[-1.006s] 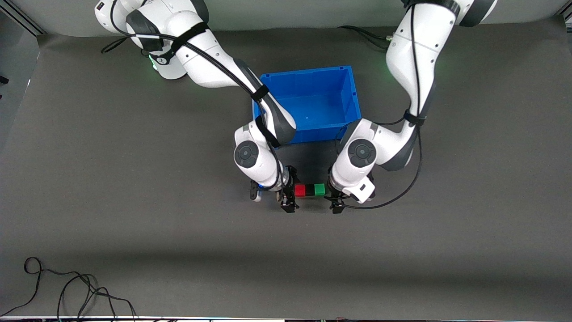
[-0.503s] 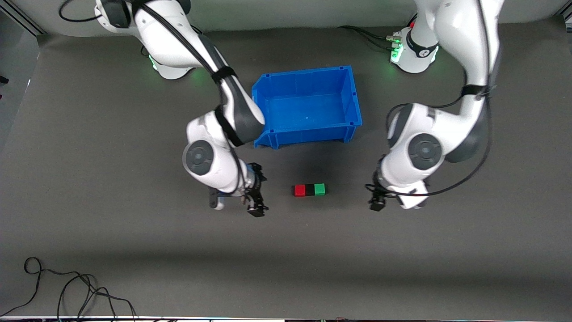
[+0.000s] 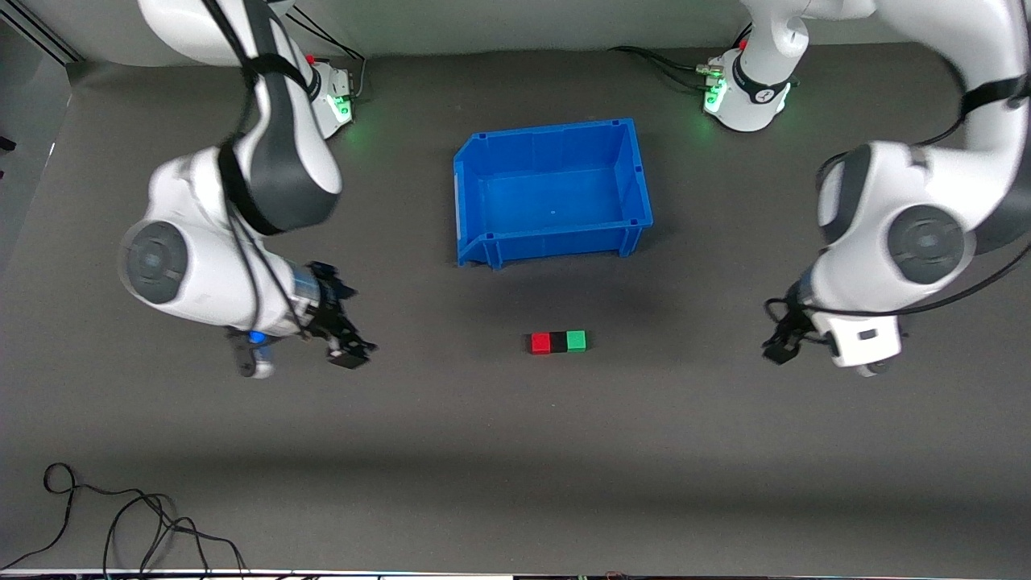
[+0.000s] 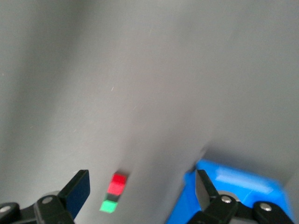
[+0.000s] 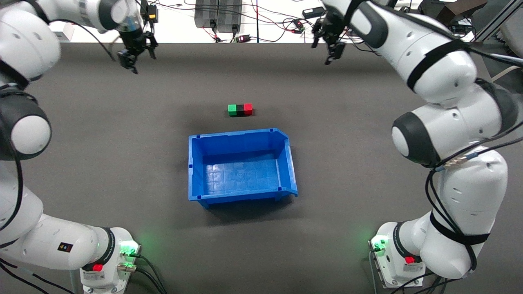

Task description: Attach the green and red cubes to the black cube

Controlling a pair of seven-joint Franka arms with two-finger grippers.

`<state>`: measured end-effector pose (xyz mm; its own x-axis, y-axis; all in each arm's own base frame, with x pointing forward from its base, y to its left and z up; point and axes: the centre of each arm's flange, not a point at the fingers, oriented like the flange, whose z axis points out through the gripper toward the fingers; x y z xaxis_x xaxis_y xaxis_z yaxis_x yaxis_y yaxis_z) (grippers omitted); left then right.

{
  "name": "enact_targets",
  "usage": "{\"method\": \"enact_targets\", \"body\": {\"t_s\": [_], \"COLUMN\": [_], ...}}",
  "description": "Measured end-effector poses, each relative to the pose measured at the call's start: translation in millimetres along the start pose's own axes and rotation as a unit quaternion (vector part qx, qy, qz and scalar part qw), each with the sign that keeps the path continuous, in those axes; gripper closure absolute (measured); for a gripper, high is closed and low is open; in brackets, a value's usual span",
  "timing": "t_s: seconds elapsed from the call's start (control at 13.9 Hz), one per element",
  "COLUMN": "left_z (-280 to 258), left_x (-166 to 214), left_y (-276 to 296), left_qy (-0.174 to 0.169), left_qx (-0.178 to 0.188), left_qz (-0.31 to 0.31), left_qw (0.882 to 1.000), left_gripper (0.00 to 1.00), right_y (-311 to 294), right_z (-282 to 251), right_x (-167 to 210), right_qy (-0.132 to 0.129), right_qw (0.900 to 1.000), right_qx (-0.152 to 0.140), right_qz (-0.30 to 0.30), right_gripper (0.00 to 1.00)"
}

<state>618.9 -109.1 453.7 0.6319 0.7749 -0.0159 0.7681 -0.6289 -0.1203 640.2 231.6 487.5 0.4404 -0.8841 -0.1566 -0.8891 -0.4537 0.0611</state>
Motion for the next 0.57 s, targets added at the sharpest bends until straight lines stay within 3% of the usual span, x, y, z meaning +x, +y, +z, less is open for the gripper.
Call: {"method": "enact_targets", "body": {"t_s": [0.22,0.36,0.5,0.57], "left_z": [-40.4,-62.9,-78.8,-86.1], "left_x": [21.5,31.5,35.0,34.8], "left_y": [-47.1,-59.9,-64.0,-64.1], "left_qy": [-0.029,-0.026,-0.017,-0.010], "left_qx": [0.017,0.010,0.011,0.010], "left_qz": [0.092,0.122,0.207,0.261], "left_qw": [0.995,0.992,0.978,0.965], "left_gripper": [0.00,0.00,0.00,0.00], "right_y": [27.6,53.2,82.8,97.5], "right_z": [-41.6,-65.3,-87.0,-97.0], "right_x": [12.3,36.7,69.2,84.4], "right_qy": [0.024,0.039,0.047,0.048], "right_qw": [0.997,0.993,0.985,0.979], "right_qx": [-0.001,-0.003,-0.005,-0.004], "right_qz": [-0.070,-0.115,-0.166,-0.198], "right_gripper": [0.00,0.00,0.00,0.00]}}
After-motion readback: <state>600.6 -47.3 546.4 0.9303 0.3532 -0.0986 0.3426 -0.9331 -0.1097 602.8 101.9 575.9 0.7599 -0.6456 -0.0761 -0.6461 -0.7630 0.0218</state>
